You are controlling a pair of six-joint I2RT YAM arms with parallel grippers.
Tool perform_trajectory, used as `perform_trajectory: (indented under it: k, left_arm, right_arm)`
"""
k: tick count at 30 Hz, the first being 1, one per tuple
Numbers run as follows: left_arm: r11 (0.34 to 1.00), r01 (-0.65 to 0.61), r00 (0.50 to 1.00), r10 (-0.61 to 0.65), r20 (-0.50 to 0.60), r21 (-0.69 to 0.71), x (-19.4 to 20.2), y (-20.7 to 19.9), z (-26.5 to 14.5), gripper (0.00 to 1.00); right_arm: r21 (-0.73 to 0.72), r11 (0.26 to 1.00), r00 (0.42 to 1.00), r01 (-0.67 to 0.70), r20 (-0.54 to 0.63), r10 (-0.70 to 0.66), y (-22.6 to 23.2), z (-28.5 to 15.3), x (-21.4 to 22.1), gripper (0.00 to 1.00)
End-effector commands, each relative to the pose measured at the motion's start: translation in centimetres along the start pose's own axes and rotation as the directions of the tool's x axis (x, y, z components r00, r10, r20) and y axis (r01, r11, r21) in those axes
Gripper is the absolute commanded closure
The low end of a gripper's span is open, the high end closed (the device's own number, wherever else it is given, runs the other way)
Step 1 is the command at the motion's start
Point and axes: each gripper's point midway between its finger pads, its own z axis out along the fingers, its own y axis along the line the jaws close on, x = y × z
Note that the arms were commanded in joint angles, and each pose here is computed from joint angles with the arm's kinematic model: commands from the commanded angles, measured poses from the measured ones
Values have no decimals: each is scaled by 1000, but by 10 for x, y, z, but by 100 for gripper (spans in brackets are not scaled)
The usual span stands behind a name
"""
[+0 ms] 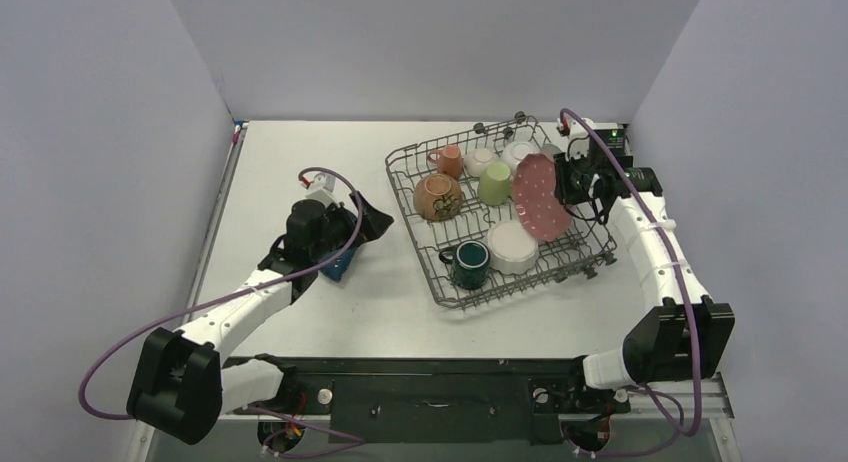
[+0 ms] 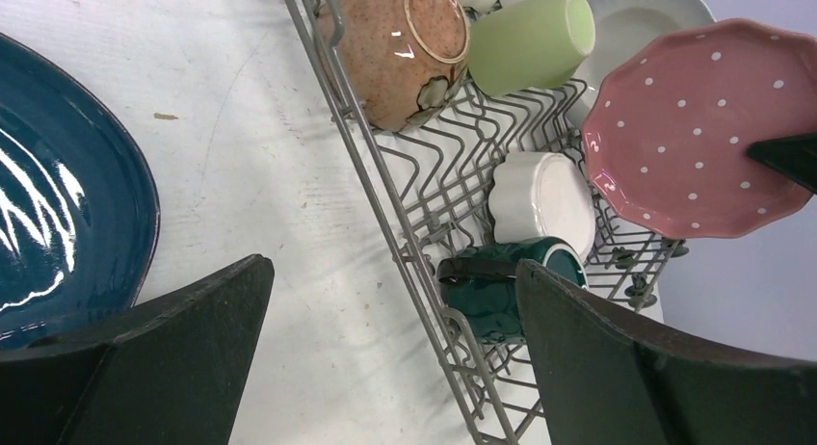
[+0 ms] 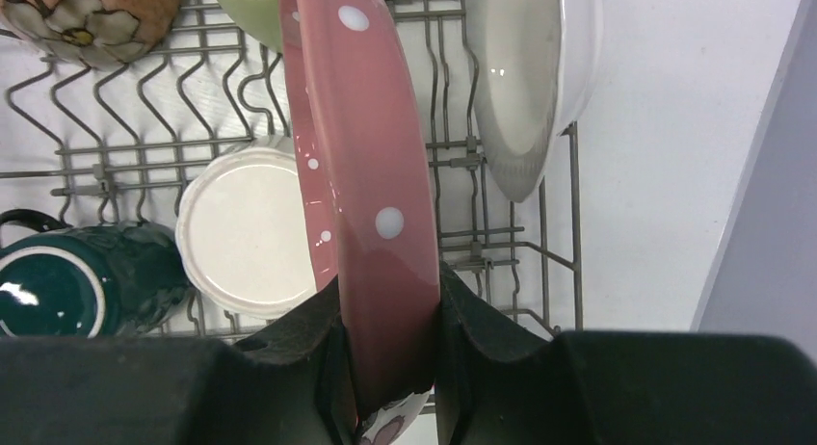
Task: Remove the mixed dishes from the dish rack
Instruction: Pick up the plate from the dish rack.
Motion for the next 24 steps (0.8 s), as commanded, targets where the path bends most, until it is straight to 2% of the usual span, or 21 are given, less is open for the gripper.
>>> perform_trajectory:
  k: [1,2,3,4,5,7,8,11,14,16,19,22,24]
  left_arm:
    - [993,-20,1000,17,20,119,-9,-22,-9,4]
    - [984,-23,999,16,45,179,-15,-34,-10,4]
    - [972,8,1000,-10,8,233,-7,-40,-12,4]
    - [946,25,999,-34,22,324,-13,-59,-17,4]
    - [935,44,999,-51,10,352,-9,-61,-16,4]
    - [869,72,994,-101,33,489,-20,-88,-24,4]
    - [841,117,991,-136,-2,528,-18,-97,-27,4]
    - [746,151,983,-183,-18,649,-23,-125,-32,4]
    - [678,217,972,-219,-88,702,-16,-149,-27,4]
    - [659,235,969,-221,-114,715,-12,-161,-21,4]
    - [668,260,964,-222,-146,697,-2,-169,-7,4]
    - [678,269,961,-233,-147,684,2,-174,4,2]
    - [688,273,960,-242,-143,672,2,-174,11,6]
  right_arm:
    - [-110,993,958,39,287,-6,20,-46,-81,100]
    - [-195,980,952,36,306,26,36,-54,-86,100]
    - [-291,956,948,28,310,67,53,-60,-89,100]
    - [-330,944,945,31,316,79,61,-64,-92,100]
    - [-409,912,944,7,303,129,75,-70,-94,100]
    - [-511,859,941,-20,280,188,93,-76,-97,100]
    - [-542,840,942,-36,261,209,99,-74,-94,100]
    - [-661,747,931,-73,222,288,121,-77,-97,100]
    - [-730,676,922,-103,185,340,134,-77,-94,100]
    - [-774,627,906,-87,200,373,140,-85,-104,100]
    - [-824,552,895,-125,146,421,150,-90,-101,100]
    - [-853,507,881,-123,141,452,154,-97,-106,100]
    - [-866,484,880,-123,131,457,158,-98,-105,100]
